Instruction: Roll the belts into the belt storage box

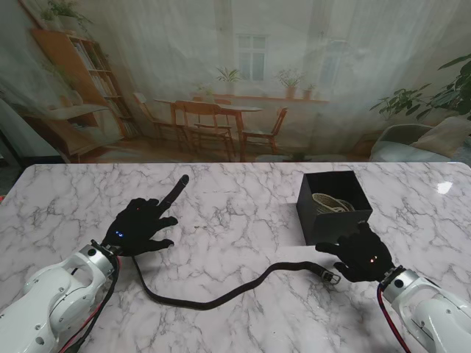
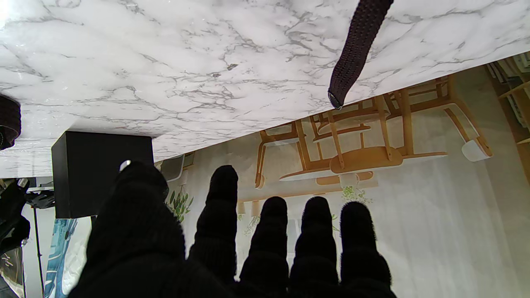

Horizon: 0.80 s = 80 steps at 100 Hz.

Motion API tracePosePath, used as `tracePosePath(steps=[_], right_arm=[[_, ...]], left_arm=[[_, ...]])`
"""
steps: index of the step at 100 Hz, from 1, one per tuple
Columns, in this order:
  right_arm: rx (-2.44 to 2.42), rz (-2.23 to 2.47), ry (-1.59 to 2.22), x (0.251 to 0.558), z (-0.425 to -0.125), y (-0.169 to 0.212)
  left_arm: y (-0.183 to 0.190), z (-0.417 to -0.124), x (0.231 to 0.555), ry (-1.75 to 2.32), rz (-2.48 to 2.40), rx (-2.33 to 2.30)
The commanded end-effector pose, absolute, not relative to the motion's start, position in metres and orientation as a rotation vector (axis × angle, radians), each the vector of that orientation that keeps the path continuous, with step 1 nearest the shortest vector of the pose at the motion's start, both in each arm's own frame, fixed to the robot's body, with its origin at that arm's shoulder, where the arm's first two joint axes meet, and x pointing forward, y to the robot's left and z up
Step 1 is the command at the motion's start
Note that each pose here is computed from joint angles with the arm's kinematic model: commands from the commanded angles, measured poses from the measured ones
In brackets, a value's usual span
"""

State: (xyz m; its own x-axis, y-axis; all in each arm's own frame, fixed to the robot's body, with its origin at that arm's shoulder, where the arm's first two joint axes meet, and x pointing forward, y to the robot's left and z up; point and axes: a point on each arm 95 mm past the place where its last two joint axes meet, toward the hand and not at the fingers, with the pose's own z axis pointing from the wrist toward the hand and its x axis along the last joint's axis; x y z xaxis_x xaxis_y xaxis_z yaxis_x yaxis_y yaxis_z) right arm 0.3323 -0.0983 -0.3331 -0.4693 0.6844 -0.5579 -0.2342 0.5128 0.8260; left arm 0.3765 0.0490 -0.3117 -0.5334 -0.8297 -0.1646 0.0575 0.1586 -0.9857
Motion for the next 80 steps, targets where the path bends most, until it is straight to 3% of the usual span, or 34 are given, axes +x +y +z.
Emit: tracePosePath(steps=[1,80], right_arm=[[0.429,1.11,1.77,0.334,-0.341,-0.113],[0.522,1.221,1.954,0.342,-0.379,-0.096]], left_arm=[[0.047,-0.316,0.375,1.682,-1.473,-0.768],[0.045,-0.316,0.372,1.681,-1.474,-0.757]])
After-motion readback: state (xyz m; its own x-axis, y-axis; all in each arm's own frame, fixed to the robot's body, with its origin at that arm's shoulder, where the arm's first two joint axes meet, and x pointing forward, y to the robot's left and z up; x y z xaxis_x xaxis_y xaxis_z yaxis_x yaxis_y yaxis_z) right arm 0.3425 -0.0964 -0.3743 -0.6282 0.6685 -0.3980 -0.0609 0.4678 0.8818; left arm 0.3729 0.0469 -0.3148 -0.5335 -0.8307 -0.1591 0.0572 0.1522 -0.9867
